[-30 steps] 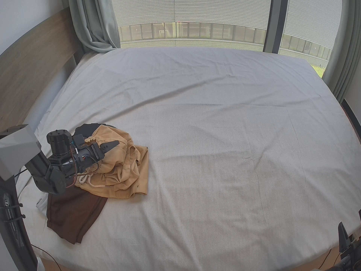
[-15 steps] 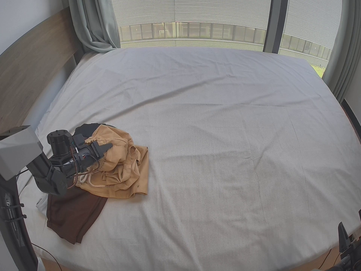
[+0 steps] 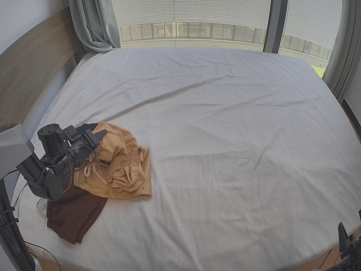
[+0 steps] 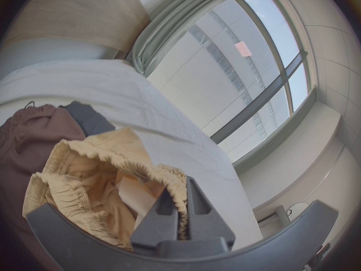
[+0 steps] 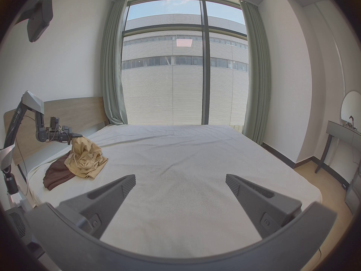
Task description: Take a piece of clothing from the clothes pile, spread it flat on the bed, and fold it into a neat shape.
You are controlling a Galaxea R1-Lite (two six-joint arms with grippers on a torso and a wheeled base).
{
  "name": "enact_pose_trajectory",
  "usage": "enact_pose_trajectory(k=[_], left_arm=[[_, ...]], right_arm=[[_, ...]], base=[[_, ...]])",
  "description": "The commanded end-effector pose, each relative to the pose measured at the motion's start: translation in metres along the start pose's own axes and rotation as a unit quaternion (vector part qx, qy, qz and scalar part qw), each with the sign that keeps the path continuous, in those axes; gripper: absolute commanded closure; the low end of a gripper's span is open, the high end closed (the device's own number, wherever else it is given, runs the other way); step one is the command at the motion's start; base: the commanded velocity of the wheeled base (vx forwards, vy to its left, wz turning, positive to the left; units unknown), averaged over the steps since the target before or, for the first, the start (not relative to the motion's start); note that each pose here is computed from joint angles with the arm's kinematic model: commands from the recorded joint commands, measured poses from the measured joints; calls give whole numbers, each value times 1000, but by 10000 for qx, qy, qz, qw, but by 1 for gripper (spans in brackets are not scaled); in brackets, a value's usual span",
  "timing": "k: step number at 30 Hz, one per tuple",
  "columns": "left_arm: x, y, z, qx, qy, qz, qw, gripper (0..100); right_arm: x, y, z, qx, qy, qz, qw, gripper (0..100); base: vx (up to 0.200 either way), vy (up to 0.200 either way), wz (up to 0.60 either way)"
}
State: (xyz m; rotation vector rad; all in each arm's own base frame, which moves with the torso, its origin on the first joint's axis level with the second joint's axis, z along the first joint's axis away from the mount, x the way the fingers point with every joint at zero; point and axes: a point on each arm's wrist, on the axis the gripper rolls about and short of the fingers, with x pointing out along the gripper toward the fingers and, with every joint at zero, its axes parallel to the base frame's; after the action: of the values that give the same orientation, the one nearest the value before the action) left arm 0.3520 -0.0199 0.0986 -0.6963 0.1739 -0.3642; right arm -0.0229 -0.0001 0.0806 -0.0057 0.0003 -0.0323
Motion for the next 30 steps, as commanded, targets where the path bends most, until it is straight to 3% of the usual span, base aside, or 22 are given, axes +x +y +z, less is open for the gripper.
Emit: enact_pose_trajectory(k=[1,10,25,30], left_arm=[[-10,-1,1,-26,-2,4,10000,100],[-10,-6,-3,-599,293,-276,9974,100],[-9,-21,-15,-633,462,-634,9949,100],[-15,-48,-6,-1075,409,-1053,9878,100]], right_arm=[[0,0,-4,-2,-9,1,10000,0],[0,0,-5,-2,-1,1,10000,0],[0,0,-4,-2,-9,1,10000,0],[0,0,-4,-2,-9,1,10000,0]], base=[[0,0,0],[0,0,0],[0,0,0],[0,0,0]])
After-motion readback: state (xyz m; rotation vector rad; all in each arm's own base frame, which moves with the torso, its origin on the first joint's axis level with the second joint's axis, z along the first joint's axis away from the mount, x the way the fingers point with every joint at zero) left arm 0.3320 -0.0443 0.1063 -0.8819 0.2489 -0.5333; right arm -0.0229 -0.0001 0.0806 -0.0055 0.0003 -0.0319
